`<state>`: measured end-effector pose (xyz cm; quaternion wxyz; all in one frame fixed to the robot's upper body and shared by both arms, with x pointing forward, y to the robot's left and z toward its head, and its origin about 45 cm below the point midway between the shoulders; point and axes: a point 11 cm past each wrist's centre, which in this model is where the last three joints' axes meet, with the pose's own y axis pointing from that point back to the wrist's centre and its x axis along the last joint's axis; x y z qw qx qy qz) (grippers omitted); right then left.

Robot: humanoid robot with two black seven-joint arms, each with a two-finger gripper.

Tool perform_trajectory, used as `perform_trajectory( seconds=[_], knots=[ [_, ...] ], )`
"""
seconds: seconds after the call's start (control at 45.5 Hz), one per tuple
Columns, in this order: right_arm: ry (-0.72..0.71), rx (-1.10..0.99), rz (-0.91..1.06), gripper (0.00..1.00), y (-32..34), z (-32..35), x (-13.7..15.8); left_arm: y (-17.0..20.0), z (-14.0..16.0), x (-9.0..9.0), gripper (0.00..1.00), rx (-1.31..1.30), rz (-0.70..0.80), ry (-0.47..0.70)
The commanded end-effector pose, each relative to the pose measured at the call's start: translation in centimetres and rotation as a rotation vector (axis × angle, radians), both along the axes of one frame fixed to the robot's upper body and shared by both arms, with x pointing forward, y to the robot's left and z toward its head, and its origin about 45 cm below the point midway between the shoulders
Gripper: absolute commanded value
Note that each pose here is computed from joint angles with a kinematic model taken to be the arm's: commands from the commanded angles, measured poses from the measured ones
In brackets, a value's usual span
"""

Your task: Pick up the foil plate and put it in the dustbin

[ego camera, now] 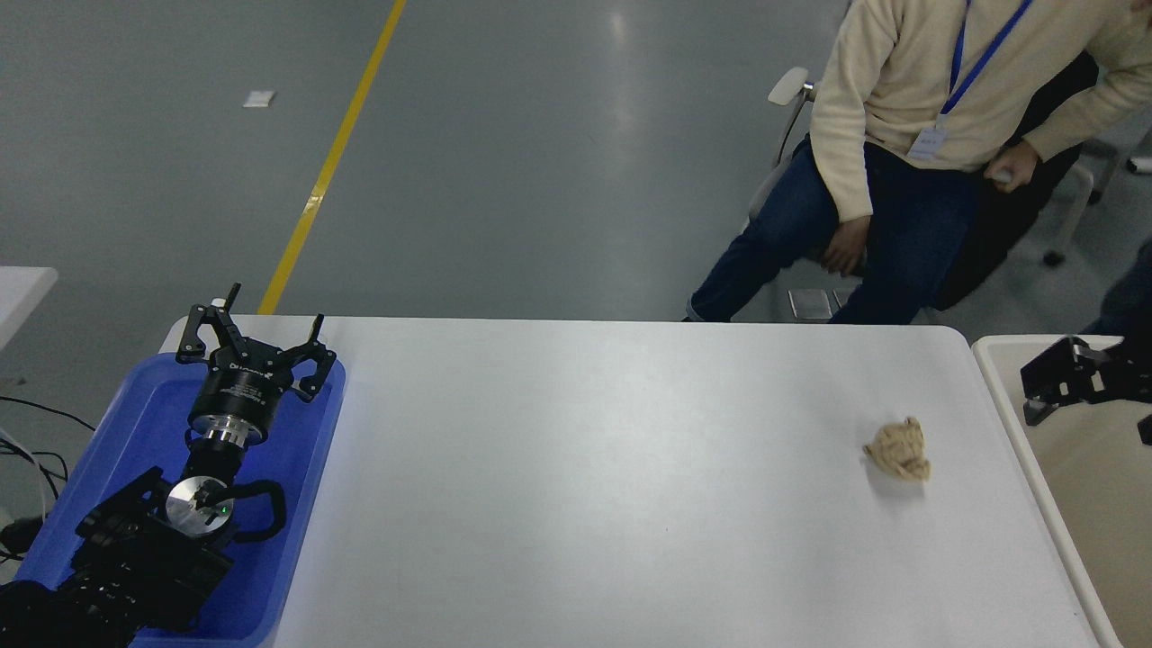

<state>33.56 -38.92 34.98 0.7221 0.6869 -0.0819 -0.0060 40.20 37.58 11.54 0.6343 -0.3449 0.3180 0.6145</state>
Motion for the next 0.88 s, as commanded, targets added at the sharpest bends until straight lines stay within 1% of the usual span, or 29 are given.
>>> perform_trajectory(
  seconds=[0.0,0.198,0.396,0.857],
  knots=[
    [-0.026,-0.012,0.134,1.00,5.1,3.7,0.4,0.0,0.0,0.0,1.00,-0.001,0.001,-0.001],
    [-0.042,-0.023,0.161,1.00,6.4,4.4,1.0,0.0,0.0,0.0,1.00,0.000,0.001,0.001],
    [-0.067,0.008,0.200,1.00,8.2,4.9,1.6,0.0,0.0,0.0,1.00,0.000,0.001,0.000],
    [-0.079,0.017,0.198,1.00,8.2,5.2,1.7,0.0,0.0,0.0,1.00,0.001,-0.003,0.001]
  ],
)
